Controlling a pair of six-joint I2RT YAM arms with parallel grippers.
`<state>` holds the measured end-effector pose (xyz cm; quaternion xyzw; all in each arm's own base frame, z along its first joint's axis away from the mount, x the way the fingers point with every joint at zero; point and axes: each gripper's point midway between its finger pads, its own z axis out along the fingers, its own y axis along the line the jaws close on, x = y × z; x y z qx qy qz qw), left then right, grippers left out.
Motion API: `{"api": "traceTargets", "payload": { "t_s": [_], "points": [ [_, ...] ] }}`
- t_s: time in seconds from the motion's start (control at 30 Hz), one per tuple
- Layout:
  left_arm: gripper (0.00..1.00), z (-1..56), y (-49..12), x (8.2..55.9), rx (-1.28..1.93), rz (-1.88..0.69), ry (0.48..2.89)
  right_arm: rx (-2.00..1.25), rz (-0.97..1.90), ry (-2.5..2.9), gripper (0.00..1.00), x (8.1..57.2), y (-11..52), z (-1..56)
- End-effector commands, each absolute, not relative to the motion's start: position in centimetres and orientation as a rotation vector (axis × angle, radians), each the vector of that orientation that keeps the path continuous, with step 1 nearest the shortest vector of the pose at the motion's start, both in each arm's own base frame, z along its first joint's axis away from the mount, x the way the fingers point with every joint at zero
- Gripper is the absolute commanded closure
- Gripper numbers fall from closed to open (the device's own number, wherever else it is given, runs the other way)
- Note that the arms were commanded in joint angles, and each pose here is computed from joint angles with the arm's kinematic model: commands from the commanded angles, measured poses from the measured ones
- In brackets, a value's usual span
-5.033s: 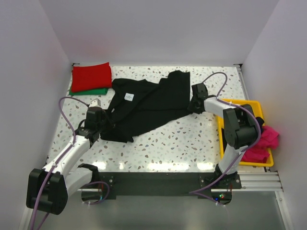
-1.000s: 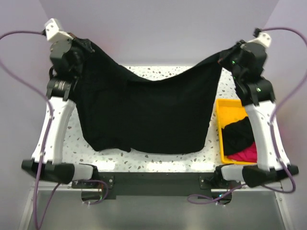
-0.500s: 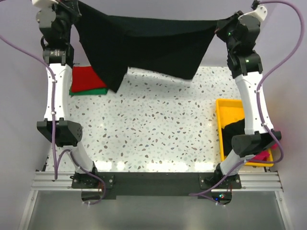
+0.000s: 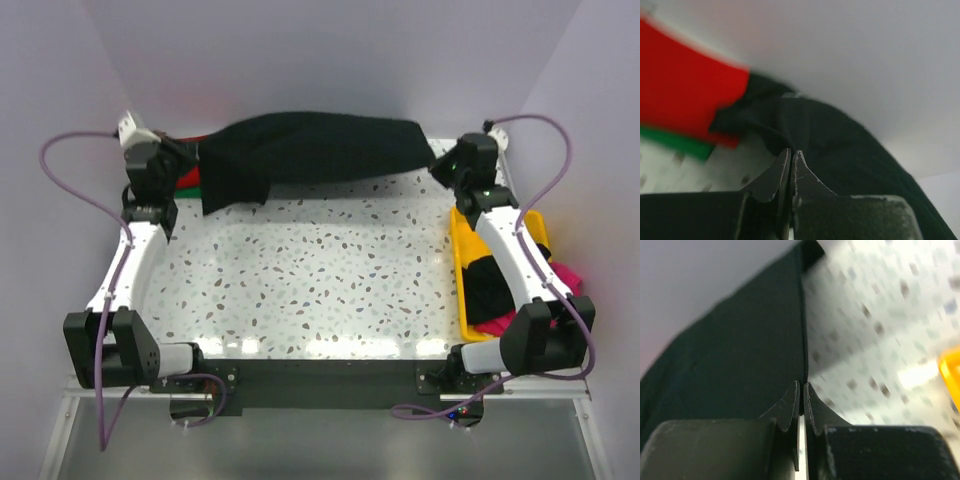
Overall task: Fold and stack the t-shirts
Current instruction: Flatten the tshirt out
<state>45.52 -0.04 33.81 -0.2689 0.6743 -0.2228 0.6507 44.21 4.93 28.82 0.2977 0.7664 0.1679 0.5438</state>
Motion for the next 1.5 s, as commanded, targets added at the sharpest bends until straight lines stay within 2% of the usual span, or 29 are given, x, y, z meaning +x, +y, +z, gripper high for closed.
{"api": "traceTargets", "payload": {
  "t_s": [0.0,0.07,0.23,0.33,0.57,0.83,1.07,1.3,1.47],
  "points": [
    [1.0,25.4,0.7,41.8,-0.804,-0.476,1.648,0.779,0.408,1.95,1.0,40.7,5.3,23.4],
    [1.0,19.8,0.9,39.1,-0.888,-0.431,1.745,0.807,0.368,2.066,1.0,38.6,5.3,18.7],
    [1.0,11.0,0.8,33.5,-1.015,-0.346,1.935,0.83,0.278,2.318,1.0,33.2,5.1,9.6],
    [0.98,9.7,1.1,31.5,-1.036,-0.297,1.968,0.839,0.266,2.412,1.0,30.3,5.3,6.4],
    [0.93,9.4,2.0,27.5,-1.031,-0.205,1.978,0.848,0.18,2.472,1.0,26.1,4.1,4.3],
    [0.92,8.5,2.0,23.6,-1.085,-0.18,1.996,0.808,0.113,2.462,1.0,23.5,2.9,5.9],
    [0.91,9.7,1.4,24.5,-1.067,-0.234,1.958,0.781,0.103,2.392,1.0,24.0,2.3,7.8],
    [0.98,10.8,1.5,29.9,-1.008,-0.231,1.969,0.747,0.202,2.411,1.0,27.9,4.1,8.1],
    [0.99,13.5,1.9,34.5,-0.998,-0.24,1.931,0.753,0.216,2.407,1.0,31.5,4.7,8.7]
  ]
}}
